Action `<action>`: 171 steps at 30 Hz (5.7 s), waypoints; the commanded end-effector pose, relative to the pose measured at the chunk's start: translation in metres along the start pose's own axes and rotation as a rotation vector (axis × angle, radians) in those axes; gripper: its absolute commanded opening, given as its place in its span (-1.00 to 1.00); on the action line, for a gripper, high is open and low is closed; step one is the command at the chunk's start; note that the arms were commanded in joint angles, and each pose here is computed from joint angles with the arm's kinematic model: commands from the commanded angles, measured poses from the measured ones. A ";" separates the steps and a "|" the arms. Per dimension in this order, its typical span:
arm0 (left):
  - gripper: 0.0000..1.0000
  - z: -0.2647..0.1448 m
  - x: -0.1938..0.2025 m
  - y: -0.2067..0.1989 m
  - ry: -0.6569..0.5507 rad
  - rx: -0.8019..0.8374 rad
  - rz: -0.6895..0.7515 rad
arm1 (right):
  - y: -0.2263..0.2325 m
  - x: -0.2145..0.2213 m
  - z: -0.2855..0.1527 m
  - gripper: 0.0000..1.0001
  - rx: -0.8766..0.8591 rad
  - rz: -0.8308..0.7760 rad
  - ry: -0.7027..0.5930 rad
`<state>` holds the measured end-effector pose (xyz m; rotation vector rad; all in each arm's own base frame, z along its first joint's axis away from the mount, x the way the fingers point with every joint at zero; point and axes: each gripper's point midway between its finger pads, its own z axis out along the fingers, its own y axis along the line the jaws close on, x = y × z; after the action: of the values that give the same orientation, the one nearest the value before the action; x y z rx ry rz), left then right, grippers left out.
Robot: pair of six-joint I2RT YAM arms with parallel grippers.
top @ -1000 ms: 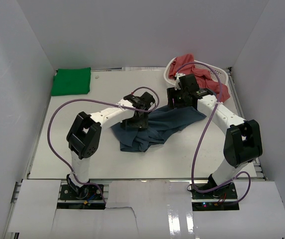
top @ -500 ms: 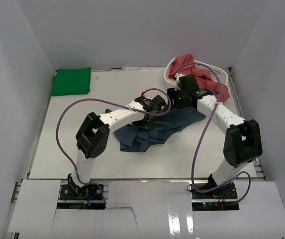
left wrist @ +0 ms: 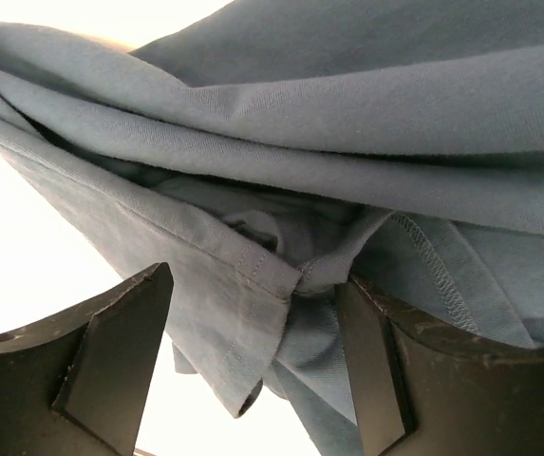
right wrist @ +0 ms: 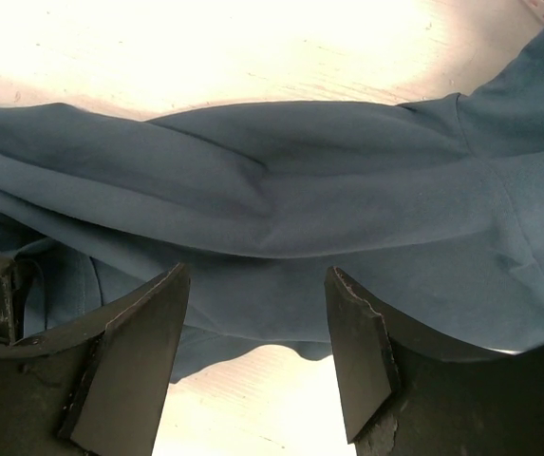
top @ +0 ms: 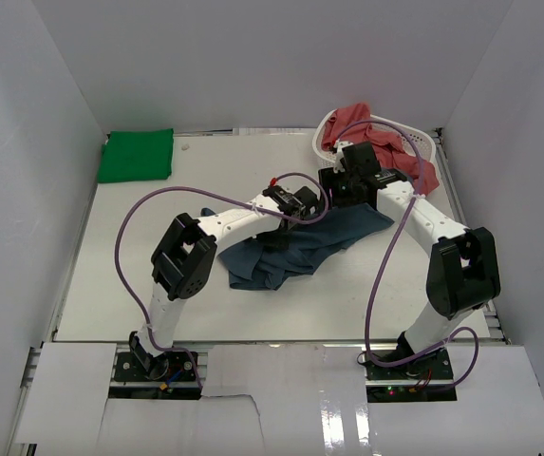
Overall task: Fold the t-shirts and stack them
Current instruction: Flatten out the tshirt
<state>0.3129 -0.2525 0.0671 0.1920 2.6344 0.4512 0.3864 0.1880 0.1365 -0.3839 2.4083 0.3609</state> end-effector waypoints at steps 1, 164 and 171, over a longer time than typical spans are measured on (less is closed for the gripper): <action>0.59 -0.019 -0.020 0.008 -0.069 0.001 -0.045 | 0.001 -0.004 0.004 0.30 -0.016 -0.001 -0.020; -1.00 -0.037 -0.001 0.284 0.018 -0.127 -0.506 | -0.127 -0.131 0.083 0.44 -0.055 0.221 -0.076; -1.00 -0.029 -0.007 0.276 0.001 -0.092 -0.515 | -0.005 -0.102 0.030 0.44 -0.230 0.032 -0.038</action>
<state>0.3150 -0.0008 0.1856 -0.5020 2.5580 0.4354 0.5091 0.1668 0.1229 -0.2236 2.4939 0.5700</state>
